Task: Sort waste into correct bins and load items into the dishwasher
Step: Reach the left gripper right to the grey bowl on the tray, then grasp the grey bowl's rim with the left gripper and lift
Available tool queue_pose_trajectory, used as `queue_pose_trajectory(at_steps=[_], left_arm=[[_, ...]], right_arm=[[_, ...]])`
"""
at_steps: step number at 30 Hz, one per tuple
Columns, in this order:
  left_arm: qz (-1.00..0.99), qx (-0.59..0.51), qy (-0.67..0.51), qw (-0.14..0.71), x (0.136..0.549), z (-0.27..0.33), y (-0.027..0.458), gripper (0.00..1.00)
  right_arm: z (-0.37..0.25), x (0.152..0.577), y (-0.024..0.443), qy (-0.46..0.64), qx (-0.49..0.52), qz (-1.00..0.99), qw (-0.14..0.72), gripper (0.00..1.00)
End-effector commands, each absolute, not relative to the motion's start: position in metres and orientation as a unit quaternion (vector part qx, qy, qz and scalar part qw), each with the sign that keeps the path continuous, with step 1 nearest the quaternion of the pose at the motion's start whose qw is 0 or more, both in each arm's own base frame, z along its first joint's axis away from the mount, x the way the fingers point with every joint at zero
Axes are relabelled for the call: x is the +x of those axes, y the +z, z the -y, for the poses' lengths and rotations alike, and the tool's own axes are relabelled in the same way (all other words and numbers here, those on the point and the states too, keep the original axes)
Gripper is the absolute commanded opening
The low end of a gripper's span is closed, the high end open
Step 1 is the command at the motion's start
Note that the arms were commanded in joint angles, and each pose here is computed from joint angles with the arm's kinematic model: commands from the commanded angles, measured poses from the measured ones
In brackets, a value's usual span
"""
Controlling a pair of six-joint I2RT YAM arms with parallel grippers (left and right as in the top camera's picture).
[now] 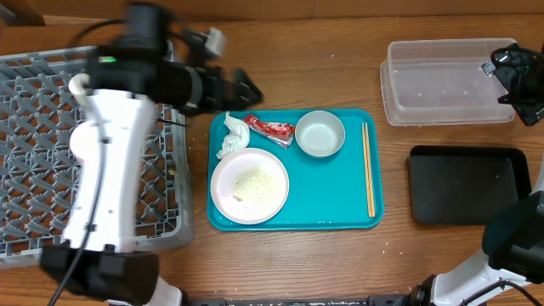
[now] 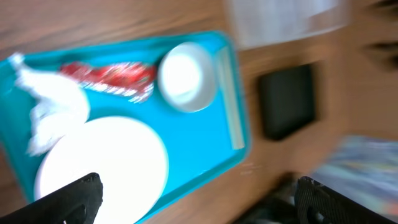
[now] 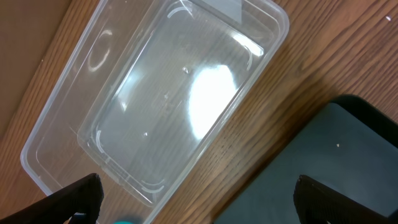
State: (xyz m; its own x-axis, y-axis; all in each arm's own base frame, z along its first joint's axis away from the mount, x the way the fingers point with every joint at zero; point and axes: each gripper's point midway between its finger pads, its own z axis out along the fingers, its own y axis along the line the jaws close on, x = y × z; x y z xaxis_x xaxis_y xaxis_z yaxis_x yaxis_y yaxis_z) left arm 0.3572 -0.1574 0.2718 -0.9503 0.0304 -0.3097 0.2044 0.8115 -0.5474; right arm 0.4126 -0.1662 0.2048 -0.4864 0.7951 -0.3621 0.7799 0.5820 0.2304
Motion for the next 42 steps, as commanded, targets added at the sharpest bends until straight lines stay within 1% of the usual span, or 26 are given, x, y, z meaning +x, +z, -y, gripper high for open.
queue_pose_trajectory(at_steps=[1,2,4,6,10,13,16,20,22,30,36,39,42], left_arm=[[-0.982,-0.015,-0.082,0.167,0.369,0.137,0.236,1.0],[-0.982,-0.033,-0.023,0.183,0.37,0.141,0.229,1.0],[-0.978,-0.047,0.034,0.199,0.374,0.141,0.222,0.98],[-0.975,-0.061,0.066,0.201,0.379,0.142,0.211,0.95],[-0.979,-0.075,0.08,0.17,0.387,0.148,0.176,0.87],[-0.981,-0.077,0.096,0.152,0.396,0.146,0.153,0.84],[-0.983,-0.08,0.107,0.124,0.399,0.142,0.129,0.83],[-0.99,-0.078,0.081,0.086,0.394,0.15,0.11,0.85],[-0.994,-0.065,0.059,0.072,0.39,0.158,0.109,0.82],[-0.993,-0.046,0.03,0.109,0.388,0.18,0.134,0.82],[-0.989,0.062,-0.069,0.113,0.377,0.25,0.139,0.81],[-0.976,0.126,-0.106,0.143,0.376,0.287,0.145,0.79],[-0.958,0.194,-0.117,0.178,0.372,0.32,0.15,0.79]], right_arm=[[0.168,0.413,0.207,0.015,0.46,-0.859,0.223,1.0],[0.168,0.413,0.207,0.015,0.46,-0.859,0.223,0.99],[0.168,0.413,0.207,0.015,0.46,-0.859,0.223,1.0],[0.168,0.413,0.207,0.015,0.46,-0.859,0.223,1.0],[0.168,0.413,0.207,0.015,0.46,-0.859,0.223,1.0],[0.168,0.413,0.207,0.015,0.46,-0.859,0.223,1.0],[0.168,0.413,0.207,0.015,0.46,-0.859,0.223,1.0],[0.168,0.413,0.207,0.015,0.46,-0.859,0.223,1.0],[0.168,0.413,0.207,0.015,0.46,-0.859,0.223,1.0],[0.168,0.413,0.207,0.015,0.46,-0.859,0.223,1.0],[0.168,0.413,0.207,0.015,0.46,-0.859,0.223,0.99],[0.168,0.413,0.207,0.015,0.46,-0.859,0.223,1.0],[0.168,0.413,0.207,0.015,0.46,-0.859,0.223,1.0]])
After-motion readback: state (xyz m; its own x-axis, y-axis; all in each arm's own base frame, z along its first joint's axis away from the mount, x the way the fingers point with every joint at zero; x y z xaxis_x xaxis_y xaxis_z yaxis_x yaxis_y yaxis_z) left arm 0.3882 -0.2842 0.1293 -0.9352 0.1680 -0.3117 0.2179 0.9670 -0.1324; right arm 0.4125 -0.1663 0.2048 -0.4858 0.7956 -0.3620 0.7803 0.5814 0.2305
